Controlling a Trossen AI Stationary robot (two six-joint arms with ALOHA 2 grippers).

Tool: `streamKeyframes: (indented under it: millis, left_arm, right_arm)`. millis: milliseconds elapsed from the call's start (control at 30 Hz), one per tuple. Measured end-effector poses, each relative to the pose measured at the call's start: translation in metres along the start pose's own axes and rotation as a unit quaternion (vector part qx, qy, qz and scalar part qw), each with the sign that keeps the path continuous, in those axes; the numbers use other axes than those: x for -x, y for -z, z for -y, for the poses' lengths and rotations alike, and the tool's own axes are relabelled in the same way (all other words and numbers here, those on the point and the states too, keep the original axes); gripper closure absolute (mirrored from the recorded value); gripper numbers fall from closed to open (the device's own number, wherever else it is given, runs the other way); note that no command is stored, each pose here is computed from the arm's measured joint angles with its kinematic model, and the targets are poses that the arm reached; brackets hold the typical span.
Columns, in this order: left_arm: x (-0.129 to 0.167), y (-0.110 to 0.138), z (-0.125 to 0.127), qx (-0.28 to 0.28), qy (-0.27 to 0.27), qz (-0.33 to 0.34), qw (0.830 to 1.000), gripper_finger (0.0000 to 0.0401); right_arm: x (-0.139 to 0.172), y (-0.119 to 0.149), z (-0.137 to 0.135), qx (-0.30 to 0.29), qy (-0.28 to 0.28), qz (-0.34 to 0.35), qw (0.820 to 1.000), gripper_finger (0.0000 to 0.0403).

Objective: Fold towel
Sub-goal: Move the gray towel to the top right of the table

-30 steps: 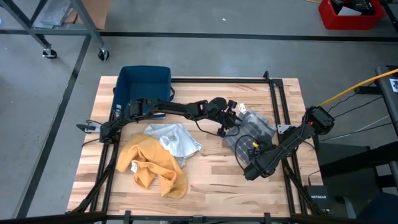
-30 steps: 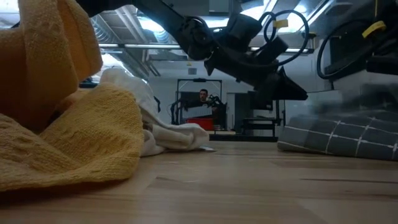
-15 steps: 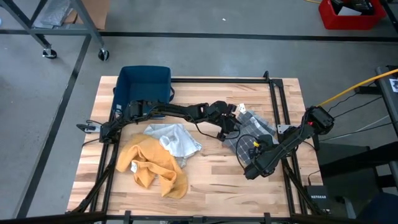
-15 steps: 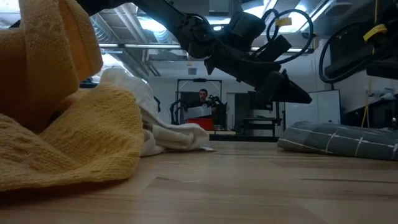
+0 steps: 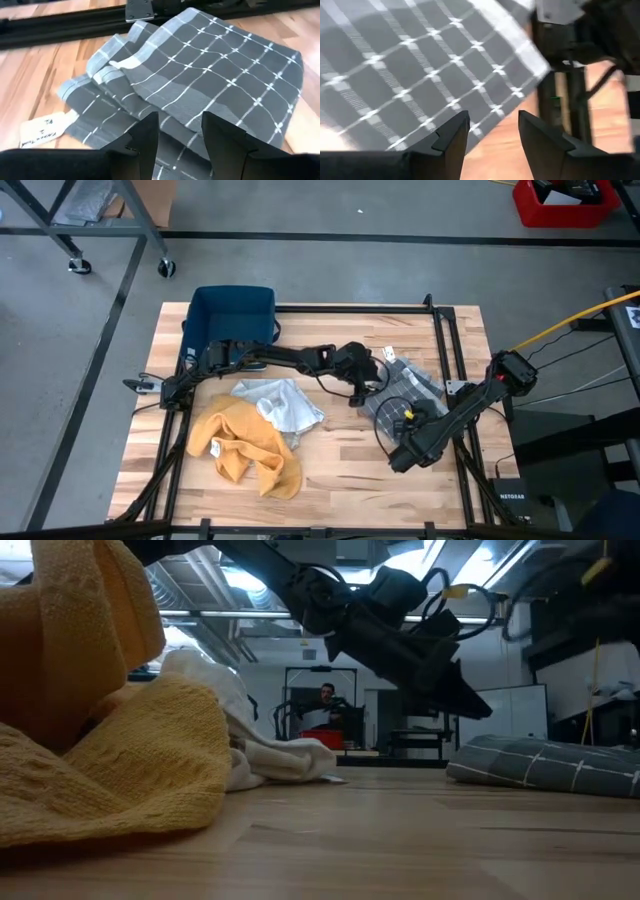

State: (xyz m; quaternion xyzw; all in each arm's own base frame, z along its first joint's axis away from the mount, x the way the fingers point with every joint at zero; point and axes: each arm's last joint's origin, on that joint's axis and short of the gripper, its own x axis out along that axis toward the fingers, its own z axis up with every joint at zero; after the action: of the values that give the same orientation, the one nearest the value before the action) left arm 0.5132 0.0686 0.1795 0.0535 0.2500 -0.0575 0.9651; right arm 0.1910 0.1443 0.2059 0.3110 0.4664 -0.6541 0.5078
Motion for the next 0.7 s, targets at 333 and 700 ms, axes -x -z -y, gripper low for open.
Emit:
streamKeyframes:
  millis: [333,700]
  left_arm:
    - [0.009,-0.003,-0.013,0.011,0.006,0.005,1.000,0.0260]
    - [0.039,-0.007,-0.052,0.014,-0.002,-0.014,1.000,0.0285]
  right_arm:
    - [0.015,0.002,-0.011,0.048,-0.088,0.009,0.995,0.0237]
    - [-0.020,0.024,-0.033,0.066,-0.167,-0.015,0.984,0.0237]
